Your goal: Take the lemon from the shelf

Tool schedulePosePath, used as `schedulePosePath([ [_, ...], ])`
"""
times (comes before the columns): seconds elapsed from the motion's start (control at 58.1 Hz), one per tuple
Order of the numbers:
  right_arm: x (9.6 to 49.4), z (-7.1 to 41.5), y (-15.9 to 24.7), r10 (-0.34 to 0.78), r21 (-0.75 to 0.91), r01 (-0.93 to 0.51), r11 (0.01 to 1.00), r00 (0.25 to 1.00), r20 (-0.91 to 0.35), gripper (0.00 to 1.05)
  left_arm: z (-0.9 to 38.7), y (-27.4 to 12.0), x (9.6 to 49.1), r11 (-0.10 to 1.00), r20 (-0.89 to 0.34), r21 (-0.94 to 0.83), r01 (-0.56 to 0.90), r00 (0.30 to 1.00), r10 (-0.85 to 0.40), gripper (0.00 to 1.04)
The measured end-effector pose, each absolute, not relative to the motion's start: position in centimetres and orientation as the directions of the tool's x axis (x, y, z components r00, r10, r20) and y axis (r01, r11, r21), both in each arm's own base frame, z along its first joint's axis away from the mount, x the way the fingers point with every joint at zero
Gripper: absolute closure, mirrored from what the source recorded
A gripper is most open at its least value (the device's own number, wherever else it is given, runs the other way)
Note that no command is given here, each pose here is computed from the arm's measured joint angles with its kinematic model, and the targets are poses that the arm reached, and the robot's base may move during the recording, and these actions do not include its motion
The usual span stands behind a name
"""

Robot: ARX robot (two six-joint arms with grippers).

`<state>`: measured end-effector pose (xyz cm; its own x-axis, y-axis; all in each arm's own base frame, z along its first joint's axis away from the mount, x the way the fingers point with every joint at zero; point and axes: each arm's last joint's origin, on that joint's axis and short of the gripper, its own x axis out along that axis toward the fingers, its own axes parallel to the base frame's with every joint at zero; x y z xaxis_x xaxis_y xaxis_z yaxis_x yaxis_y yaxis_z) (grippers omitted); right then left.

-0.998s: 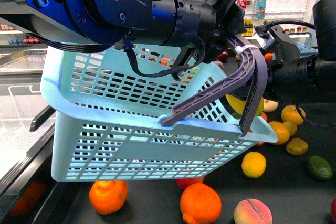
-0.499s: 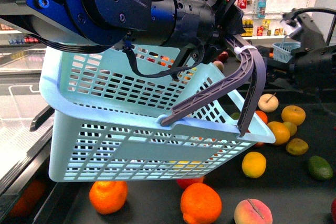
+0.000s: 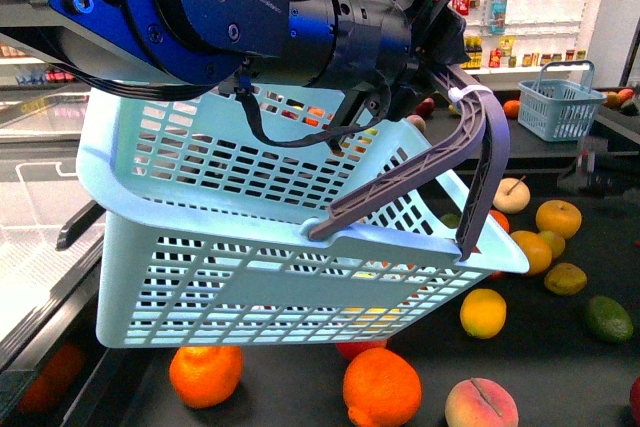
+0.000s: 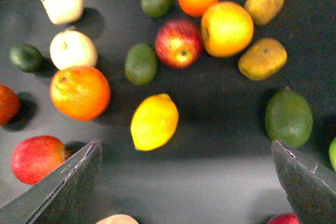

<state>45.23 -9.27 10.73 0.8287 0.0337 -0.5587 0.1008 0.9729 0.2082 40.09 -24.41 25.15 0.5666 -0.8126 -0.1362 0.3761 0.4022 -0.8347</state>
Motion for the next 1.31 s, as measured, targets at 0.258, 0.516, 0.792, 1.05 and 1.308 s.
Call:
schedulePosePath([
  [0.258,48.4,6.8,-8.5,-0.025,0.223,0.213,0.951,0.773,-0.634,0.07,25.1,-24.4,40.1,0.402,-0.136,-0.835,0.377,0.566,-0.813,0.95],
  [0.516,51.6,3.9,-6.0,-0.049,0.245,0.296,0.923,0.722,-0.69,0.07,25.1,-24.4,40.1,0.402,-0.136,-0.835,0.376,0.566,-0.813,0.95],
  [0.792,54.2,0.9,-3.7,-0.064,0.243,0.351,0.904,0.674,-0.736,0.07,25.1,-24.4,40.1,0.401,-0.136,-0.835,0.376,0.566,-0.813,0.95],
  [1.05,56.1,-0.2,-2.2,-0.054,0.245,0.352,0.903,0.66,-0.749,0.07,25.1,-24.4,40.1,0.402,-0.136,-0.835,0.376,0.566,-0.813,0.95],
  [1.308,56.7,-1.5,-1.7,-0.048,0.242,0.362,0.9,0.636,-0.771,0.07,25.1,-24.4,40.1,0.402,-0.136,-0.835,0.376,0.566,-0.813,0.95],
])
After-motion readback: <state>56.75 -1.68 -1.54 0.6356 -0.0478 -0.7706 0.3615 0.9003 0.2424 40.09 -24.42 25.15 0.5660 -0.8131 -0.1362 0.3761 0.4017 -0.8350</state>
